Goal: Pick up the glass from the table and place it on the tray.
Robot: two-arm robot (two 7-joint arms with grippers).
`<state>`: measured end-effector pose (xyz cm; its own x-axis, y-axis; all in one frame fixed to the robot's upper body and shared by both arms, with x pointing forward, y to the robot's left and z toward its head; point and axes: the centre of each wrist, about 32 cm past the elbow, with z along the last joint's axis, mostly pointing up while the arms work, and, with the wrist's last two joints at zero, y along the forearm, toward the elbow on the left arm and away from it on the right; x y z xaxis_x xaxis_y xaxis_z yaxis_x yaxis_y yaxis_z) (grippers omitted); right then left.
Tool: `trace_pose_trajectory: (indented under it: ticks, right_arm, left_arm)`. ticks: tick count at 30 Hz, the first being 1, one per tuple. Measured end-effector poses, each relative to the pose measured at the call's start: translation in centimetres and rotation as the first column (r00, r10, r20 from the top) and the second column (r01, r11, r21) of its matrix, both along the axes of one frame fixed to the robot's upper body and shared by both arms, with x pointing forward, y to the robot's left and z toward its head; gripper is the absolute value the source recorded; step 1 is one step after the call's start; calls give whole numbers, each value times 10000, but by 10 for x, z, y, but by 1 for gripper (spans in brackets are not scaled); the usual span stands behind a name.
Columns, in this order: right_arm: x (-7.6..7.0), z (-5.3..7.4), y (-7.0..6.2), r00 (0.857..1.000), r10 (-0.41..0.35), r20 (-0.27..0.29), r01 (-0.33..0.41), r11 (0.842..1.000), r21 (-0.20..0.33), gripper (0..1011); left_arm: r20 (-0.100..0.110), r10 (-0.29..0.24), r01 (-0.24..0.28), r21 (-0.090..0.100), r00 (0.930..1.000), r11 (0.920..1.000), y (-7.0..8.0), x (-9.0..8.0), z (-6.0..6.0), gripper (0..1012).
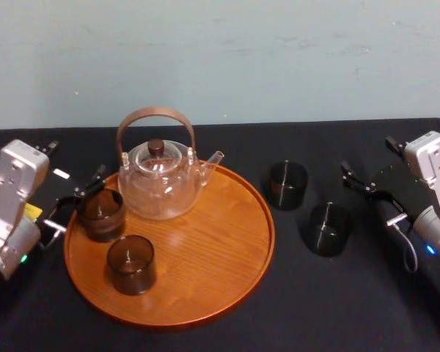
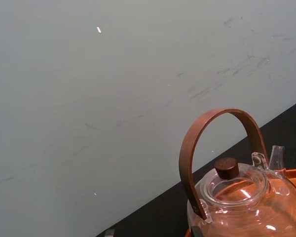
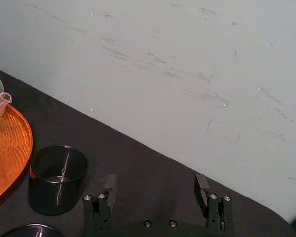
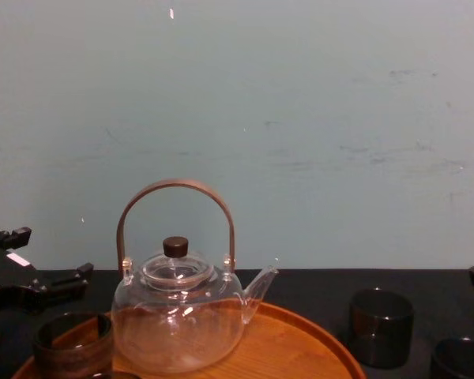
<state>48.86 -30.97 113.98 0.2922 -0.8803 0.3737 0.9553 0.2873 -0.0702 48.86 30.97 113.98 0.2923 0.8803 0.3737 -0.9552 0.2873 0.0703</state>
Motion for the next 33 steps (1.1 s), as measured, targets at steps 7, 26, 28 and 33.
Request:
trace_pose_trajectory:
  ticks: [7, 26, 28, 33]
  right_arm:
    - [0, 0, 0, 10000, 0, 0, 0, 10000, 0, 1002]
    - [0, 0, 0, 10000, 0, 0, 0, 10000, 0, 1002]
    - [0, 0, 0, 10000, 0, 0, 0, 10000, 0, 1002]
    - [0, 0, 0, 10000, 0, 0, 0, 10000, 1, 1002]
  left_arm:
    - [0, 1, -1, 0, 10000, 10000, 0, 0, 0, 1001]
    - [0, 0, 0, 0, 10000, 10000, 0, 0, 0, 1001]
    - [0, 0, 0, 0, 10000, 10000, 0, 0, 0, 1001]
    - [1, 0, 0, 0, 10000, 10000, 0, 0, 0, 1001]
